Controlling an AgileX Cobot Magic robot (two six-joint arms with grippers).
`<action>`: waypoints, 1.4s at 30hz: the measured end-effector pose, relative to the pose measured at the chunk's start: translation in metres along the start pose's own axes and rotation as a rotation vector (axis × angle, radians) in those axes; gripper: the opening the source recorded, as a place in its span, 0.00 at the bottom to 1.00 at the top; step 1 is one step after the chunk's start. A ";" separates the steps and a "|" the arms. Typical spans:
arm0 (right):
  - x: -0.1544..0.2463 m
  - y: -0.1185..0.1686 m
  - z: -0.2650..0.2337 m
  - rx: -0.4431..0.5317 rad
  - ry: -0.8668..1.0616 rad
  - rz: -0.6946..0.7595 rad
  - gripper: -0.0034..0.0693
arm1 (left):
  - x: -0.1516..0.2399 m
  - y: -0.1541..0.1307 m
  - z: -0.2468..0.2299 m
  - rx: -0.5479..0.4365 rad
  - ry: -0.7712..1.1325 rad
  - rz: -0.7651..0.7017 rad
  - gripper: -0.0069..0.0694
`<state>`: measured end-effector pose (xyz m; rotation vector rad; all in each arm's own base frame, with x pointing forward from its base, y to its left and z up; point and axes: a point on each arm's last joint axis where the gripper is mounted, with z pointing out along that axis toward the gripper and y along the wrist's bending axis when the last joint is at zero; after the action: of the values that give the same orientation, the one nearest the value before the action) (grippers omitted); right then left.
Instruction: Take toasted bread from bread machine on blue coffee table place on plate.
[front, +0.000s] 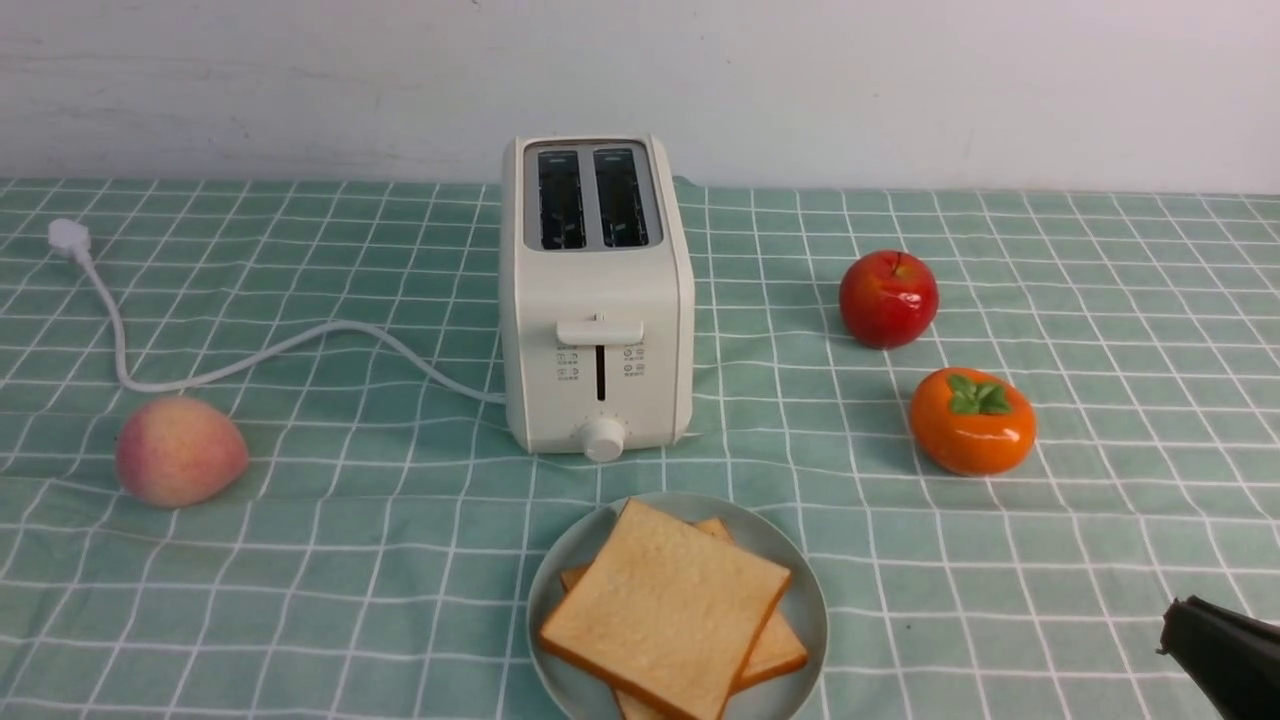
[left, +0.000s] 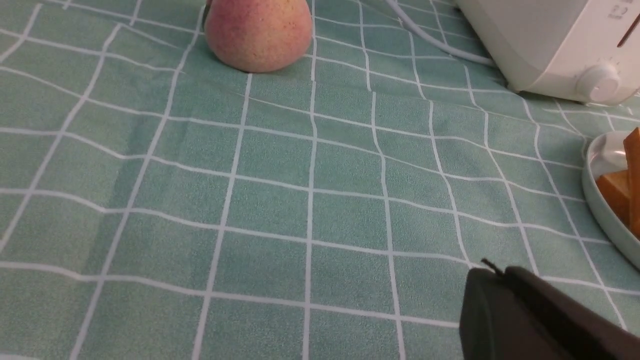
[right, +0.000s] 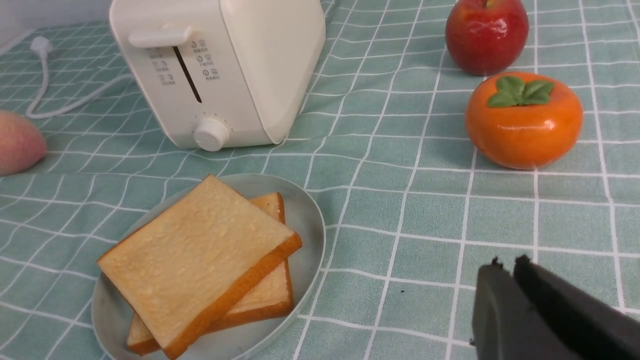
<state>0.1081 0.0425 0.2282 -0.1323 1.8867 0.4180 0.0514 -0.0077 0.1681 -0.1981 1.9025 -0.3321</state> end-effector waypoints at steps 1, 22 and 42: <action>0.000 0.000 0.000 0.000 0.000 0.000 0.10 | 0.000 0.000 0.000 0.000 0.001 0.000 0.10; -0.002 -0.001 -0.002 0.009 -0.021 0.004 0.14 | -0.001 0.003 0.000 -0.052 -0.018 -0.020 0.13; 0.019 -0.034 -0.036 0.352 0.041 -0.173 0.17 | -0.001 0.003 0.000 -0.052 -0.018 -0.023 0.16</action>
<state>0.0795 0.0003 0.2135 -0.0680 1.9409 -0.0375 0.0518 -0.0047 0.1680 -0.2570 1.8937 -0.2957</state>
